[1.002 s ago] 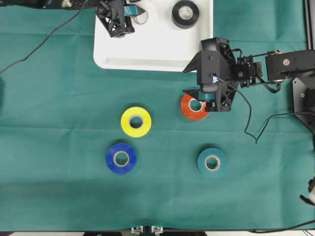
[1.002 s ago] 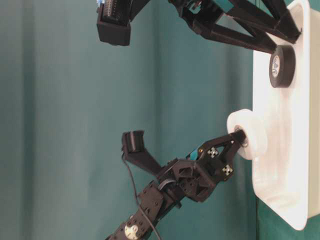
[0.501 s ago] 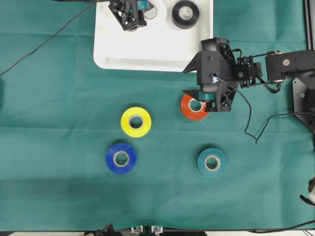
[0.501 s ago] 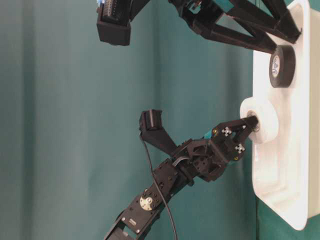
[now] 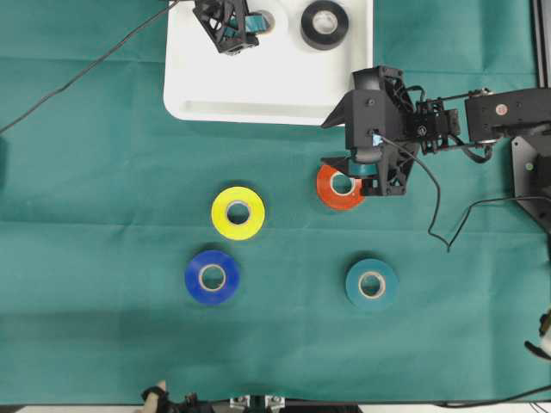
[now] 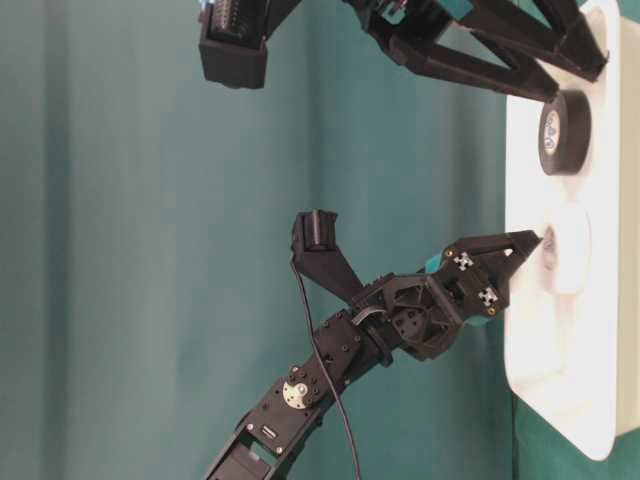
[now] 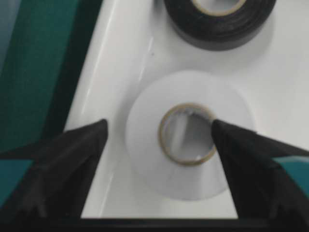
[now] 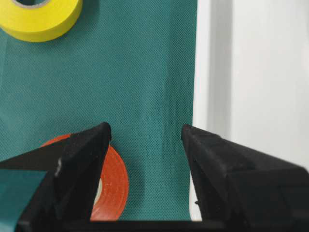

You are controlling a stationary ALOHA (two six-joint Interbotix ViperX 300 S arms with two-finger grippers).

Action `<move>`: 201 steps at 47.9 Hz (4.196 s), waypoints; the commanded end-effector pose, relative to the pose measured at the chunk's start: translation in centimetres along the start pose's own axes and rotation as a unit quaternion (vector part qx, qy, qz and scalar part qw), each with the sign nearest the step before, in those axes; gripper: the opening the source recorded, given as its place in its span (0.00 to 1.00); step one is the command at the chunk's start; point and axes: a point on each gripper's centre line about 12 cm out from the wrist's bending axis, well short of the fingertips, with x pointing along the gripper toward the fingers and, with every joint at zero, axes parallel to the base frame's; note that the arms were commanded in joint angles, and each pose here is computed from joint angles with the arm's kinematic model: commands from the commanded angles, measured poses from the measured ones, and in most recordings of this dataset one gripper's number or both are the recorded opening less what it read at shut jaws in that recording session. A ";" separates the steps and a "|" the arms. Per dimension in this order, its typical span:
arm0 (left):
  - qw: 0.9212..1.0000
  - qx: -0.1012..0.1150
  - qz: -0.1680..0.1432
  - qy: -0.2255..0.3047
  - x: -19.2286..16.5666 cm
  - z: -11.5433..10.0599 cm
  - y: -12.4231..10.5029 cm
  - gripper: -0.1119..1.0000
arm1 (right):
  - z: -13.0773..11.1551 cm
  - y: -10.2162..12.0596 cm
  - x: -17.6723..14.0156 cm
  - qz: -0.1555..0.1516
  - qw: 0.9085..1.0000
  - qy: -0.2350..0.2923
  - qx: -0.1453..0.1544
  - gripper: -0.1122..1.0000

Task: Put the tape alternately from left to right into the white case.
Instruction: 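Place white tape in the tray with left gripper and release, then move left gripper back over the yellow tape roll, then move right gripper to the teal tape roll and grasp it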

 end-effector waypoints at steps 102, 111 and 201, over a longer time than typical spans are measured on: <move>0.985 0.089 -0.143 -0.022 -11.7 -4.0 -17.5 0.96 | 0.9 0.2 -0.3 0.006 1.000 -0.023 0.000 0.72; 0.985 0.089 -0.143 -0.022 -11.7 -4.0 -17.5 0.96 | 1.1 0.7 -0.3 0.011 1.000 -0.027 -0.003 0.72; 0.984 0.087 -0.149 -0.045 -10.9 -3.8 -18.5 0.96 | -6.9 14.2 -0.1 0.124 0.986 0.114 -0.020 0.72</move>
